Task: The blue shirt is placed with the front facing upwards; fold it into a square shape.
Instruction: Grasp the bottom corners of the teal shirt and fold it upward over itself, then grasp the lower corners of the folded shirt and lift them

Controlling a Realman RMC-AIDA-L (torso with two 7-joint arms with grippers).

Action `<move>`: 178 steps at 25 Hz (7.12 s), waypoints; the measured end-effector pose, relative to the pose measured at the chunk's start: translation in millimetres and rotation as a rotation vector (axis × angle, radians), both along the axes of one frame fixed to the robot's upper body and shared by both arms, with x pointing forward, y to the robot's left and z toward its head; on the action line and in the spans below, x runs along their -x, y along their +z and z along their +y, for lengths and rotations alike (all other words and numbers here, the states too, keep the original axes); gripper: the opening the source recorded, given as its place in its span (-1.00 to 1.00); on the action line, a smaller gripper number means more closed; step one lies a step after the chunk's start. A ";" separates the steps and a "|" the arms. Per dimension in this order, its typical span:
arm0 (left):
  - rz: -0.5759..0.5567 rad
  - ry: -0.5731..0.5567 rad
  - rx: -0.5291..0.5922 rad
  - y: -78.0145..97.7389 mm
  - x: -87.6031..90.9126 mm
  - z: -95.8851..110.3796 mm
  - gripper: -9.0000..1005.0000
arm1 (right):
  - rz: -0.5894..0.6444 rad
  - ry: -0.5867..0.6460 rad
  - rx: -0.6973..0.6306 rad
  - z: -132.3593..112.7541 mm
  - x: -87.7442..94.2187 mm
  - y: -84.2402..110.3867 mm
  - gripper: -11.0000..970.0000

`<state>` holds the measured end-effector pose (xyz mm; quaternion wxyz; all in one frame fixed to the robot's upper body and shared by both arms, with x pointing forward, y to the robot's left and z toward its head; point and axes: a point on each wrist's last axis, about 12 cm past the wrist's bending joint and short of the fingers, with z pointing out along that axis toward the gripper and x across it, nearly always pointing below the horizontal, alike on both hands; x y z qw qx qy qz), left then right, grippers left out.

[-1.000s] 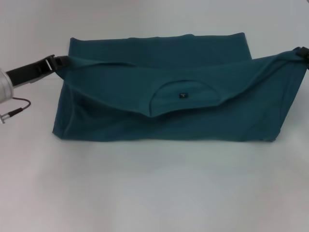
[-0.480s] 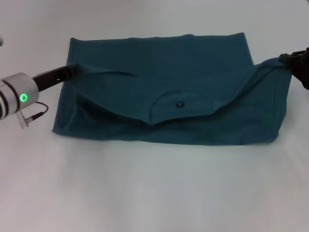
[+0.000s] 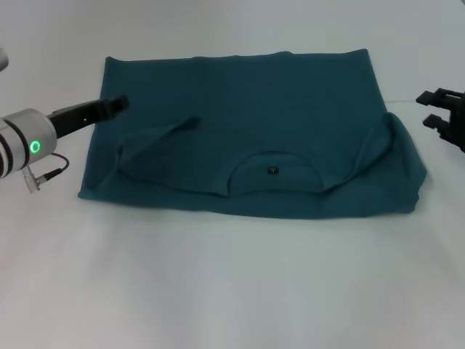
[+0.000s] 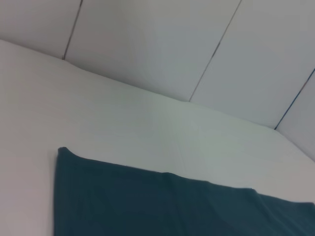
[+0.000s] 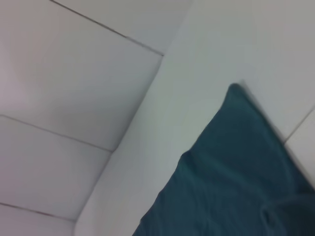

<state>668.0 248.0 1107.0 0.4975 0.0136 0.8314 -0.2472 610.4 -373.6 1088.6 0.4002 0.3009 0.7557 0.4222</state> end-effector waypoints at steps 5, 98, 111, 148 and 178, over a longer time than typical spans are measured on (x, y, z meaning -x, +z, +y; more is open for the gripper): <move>-0.011 -0.070 -0.057 -0.6 14.2 14.3 0.00 | -0.056 0.046 -0.073 -19.4 32.4 3.9 0.12; 0.354 -0.289 -0.269 -7.3 41.3 20.3 -0.95 | 0.140 0.734 0.901 -27.0 36.2 71.2 0.67; 0.357 -0.291 -0.271 -7.9 41.9 20.4 -0.95 | 0.089 0.714 0.845 -5.4 20.2 35.9 0.60; 0.360 -0.285 -0.262 -8.4 43.1 23.5 -0.95 | 0.053 0.835 0.931 31.8 4.7 8.5 -0.02; 0.332 -0.295 -0.221 21.7 43.9 47.0 -0.95 | -0.029 0.703 0.747 -13.4 13.5 60.2 -0.86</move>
